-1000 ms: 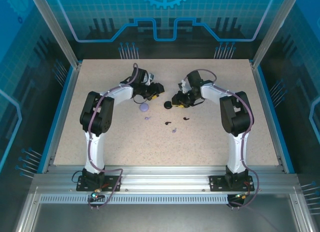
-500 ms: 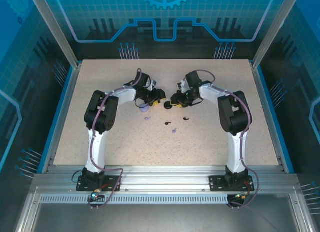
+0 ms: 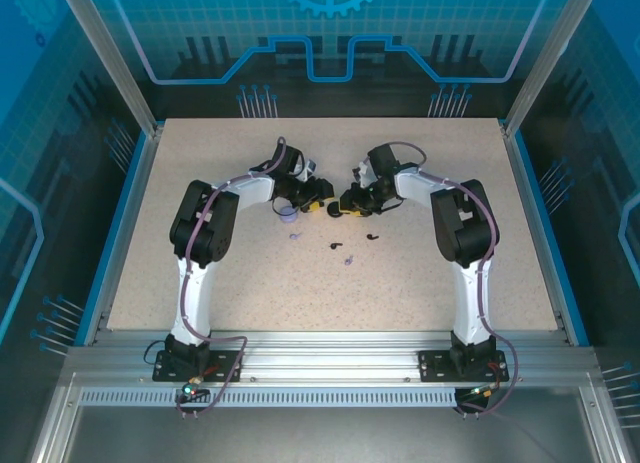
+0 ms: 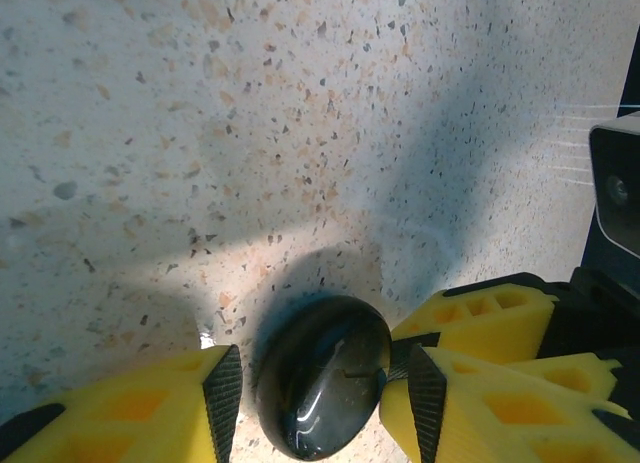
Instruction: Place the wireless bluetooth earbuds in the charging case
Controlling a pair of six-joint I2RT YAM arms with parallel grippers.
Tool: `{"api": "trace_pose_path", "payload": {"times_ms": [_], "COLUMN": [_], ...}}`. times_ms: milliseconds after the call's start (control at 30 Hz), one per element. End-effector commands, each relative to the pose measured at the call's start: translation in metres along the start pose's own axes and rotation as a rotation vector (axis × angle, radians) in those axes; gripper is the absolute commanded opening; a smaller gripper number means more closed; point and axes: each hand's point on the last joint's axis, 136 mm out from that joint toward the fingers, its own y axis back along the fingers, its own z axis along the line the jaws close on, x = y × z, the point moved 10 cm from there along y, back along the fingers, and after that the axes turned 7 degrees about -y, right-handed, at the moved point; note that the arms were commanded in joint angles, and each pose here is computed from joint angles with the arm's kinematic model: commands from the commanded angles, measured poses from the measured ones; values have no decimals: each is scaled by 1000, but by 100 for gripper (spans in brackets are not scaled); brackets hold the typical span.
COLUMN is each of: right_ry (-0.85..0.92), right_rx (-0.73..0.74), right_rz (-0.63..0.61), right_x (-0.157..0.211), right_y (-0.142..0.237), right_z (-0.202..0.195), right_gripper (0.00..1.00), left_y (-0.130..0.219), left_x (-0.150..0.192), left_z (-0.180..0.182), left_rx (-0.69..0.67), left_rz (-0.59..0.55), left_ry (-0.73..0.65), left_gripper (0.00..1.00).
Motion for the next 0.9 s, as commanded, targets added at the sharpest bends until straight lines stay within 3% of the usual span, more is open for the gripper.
{"api": "trace_pose_path", "payload": {"times_ms": [0,867], "right_ry": [-4,-27], "right_rx": [-2,4], "right_rz": [13,25], "right_x": [0,3], "right_y": [-9,-20], "right_z": [1,-10], "right_gripper": [25,19], "left_y": [-11,-23], "left_x": [13,27], "left_z": [8,5], "left_rx": [10,108], "left_rz": [66,98], "left_ry": [42,87], "left_gripper": [50,42]}}
